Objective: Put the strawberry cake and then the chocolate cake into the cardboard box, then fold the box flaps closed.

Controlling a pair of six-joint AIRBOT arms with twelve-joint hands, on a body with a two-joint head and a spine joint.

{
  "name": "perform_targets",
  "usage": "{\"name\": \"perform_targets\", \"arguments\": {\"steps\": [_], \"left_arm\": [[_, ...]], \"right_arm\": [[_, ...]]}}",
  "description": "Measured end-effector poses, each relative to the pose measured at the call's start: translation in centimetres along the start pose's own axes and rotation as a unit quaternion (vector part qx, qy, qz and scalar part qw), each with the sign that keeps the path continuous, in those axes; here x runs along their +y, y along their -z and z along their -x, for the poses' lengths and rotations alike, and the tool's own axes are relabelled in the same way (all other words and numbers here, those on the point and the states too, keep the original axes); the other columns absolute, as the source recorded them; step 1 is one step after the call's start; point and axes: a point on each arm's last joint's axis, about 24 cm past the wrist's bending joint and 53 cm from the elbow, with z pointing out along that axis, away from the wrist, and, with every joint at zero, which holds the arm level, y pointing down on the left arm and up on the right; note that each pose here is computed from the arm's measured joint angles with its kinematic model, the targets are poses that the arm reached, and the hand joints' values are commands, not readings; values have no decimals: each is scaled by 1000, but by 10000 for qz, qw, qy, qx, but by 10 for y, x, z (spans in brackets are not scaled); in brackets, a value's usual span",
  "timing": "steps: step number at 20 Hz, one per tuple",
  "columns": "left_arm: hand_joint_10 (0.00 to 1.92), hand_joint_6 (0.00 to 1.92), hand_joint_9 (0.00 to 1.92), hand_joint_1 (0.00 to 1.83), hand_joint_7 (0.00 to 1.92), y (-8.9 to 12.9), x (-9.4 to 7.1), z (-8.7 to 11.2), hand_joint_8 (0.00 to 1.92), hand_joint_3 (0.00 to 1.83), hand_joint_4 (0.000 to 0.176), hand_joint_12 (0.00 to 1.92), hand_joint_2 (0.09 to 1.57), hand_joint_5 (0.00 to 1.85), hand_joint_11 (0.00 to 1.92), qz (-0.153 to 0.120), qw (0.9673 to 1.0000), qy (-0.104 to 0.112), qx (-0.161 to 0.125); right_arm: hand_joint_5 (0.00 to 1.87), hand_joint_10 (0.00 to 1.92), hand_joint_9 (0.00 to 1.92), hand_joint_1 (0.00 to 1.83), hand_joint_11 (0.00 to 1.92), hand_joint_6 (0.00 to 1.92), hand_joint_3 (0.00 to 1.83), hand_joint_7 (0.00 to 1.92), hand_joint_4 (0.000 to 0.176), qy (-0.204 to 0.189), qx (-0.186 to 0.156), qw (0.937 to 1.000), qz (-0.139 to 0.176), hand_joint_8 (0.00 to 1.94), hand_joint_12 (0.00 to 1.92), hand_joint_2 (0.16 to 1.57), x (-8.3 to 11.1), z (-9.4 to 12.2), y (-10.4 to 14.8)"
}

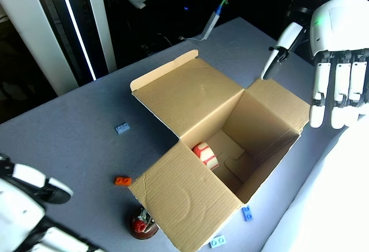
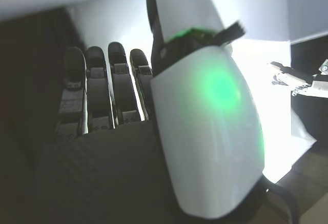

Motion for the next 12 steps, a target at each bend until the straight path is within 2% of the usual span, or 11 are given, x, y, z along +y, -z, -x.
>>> {"name": "perform_targets", "arguments": {"steps": [1,3,4,7,9,11,12], "left_arm": [[1,2,453,121,325,4,4,-4,0,7,73,1251,1008,260,36,34,10000,69,38],[2,1,455,138,320,14,15,-18,1,4,70,1273,1009,261,28,167,9995,204,144],[2,1,454,139,320,17,16,-26,1,3,73,1276,1008,259,23,171,9993,235,241],[2,3,454,134,324,26,16,-40,3,4,73,1277,1013,264,21,121,9982,453,376],[1,1,459,148,332,34,24,-44,0,1,69,1244,1010,271,47,212,9976,530,390],[0,1,443,125,314,40,34,-55,0,4,73,1241,1017,259,35,332,9965,584,491],[1,2,442,120,313,41,37,-59,1,4,75,1241,1018,261,34,380,9959,612,542]], "right_arm": [[105,1,175,1191,0,0,1,169,0,1,-71,10000,30,0,448,1038,0,3,-3],[116,4,180,1192,0,8,0,178,0,-30,-125,9999,68,5,517,1031,0,3,-11],[108,4,167,1199,0,4,0,172,0,-93,-131,9999,63,1,471,1035,-1,2,-14],[101,3,161,1185,0,0,4,168,0,-256,-62,9996,39,0,460,1044,-3,-11,-27],[118,1,149,1185,0,4,3,156,1,-411,-8,9991,-36,0,396,1046,-8,-19,-36],[129,9,175,1196,0,6,0,180,0,-451,63,9989,-86,4,544,1025,-11,-25,-41],[127,11,180,1200,0,5,0,180,0,-459,92,9989,-72,4,558,1026,-10,-29,-43]]}}
